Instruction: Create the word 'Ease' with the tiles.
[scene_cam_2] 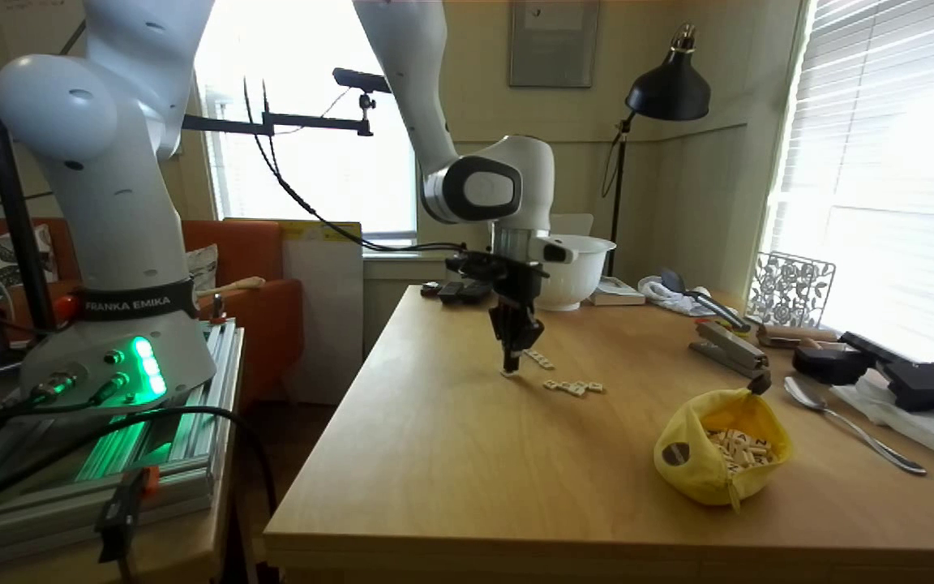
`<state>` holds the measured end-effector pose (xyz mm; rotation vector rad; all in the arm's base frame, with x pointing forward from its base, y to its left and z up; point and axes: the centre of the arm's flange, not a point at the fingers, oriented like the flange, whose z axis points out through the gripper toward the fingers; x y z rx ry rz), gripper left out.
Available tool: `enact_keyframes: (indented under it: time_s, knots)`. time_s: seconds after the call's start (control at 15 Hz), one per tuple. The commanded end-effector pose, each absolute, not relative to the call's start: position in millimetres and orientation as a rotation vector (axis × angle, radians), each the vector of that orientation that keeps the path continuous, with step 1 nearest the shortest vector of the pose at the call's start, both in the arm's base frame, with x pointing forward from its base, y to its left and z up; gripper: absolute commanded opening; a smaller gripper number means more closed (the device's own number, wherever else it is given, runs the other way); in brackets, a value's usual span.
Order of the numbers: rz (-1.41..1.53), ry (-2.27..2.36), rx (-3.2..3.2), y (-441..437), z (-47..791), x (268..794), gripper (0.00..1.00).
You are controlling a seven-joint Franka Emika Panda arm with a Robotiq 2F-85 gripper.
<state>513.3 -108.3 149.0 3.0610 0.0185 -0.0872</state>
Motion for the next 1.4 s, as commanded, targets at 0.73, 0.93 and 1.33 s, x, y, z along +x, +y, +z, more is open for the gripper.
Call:
enact_keyframes:
  time_s: [0.73, 0.93, 1.33]
  knots:
    - [0.017, -0.09, 3.014, -148.7, 135.0, 511.7, 0.0]
    - [0.059, -0.134, 2.992, -164.8, 133.1, 513.4, 0.0]
    - [0.053, -0.157, 2.975, -169.1, 144.3, 514.0, 0.0]
